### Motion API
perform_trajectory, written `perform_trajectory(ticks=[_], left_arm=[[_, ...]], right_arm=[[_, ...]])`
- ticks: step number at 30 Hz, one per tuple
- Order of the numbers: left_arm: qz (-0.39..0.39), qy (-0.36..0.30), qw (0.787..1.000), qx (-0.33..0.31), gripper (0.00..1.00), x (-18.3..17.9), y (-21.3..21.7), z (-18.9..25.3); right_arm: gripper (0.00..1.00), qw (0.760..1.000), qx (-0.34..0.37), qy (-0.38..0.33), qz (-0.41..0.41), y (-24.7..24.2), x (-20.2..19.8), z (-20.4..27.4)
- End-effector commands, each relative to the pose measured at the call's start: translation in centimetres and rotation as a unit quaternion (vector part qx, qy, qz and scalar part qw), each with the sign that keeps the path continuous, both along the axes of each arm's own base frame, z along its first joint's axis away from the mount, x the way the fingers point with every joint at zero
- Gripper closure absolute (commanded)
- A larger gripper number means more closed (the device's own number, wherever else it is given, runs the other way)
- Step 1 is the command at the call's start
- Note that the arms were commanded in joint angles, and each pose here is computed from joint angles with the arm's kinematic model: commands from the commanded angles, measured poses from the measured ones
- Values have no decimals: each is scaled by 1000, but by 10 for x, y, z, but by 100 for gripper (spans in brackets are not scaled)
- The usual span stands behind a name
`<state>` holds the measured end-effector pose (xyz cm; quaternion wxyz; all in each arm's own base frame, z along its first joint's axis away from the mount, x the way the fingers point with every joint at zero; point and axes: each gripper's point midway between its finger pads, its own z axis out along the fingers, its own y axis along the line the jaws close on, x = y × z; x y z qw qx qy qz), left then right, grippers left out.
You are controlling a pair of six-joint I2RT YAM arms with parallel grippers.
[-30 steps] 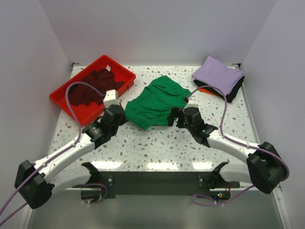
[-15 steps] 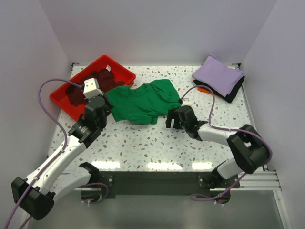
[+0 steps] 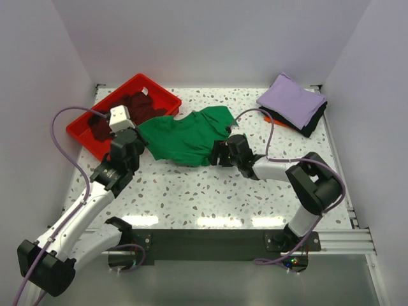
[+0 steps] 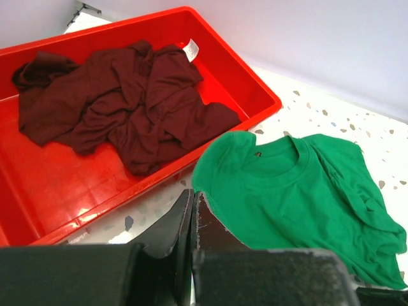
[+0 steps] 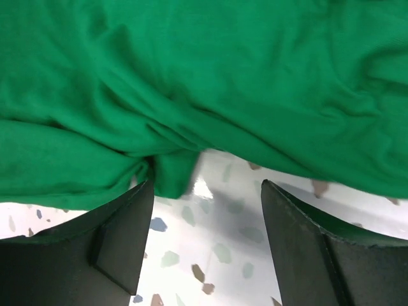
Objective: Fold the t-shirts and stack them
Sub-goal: Flatten the tshirt out
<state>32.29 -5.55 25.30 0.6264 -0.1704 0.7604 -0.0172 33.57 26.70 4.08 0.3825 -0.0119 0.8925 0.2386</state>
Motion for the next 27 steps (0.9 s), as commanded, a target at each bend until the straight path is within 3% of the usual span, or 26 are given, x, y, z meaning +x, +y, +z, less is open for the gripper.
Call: perform_trajectory(ticks=[1,10,22,27], left_arm=[[-3,-16,1000,1,100,3,1,7],[1,-19,1000,1,100,1,4,7],[8,-14,1000,5,100,1,7,4],[13,-14,1000,7,100,0,9,4]], right_arm=[[32,999,30,-25,12,24,12,20],[45,1000,-10,-7,22,36,1,7],[50,998,-61,14,8,34,-2,-18],[65,997,-70,17,11,38,3,-17]])
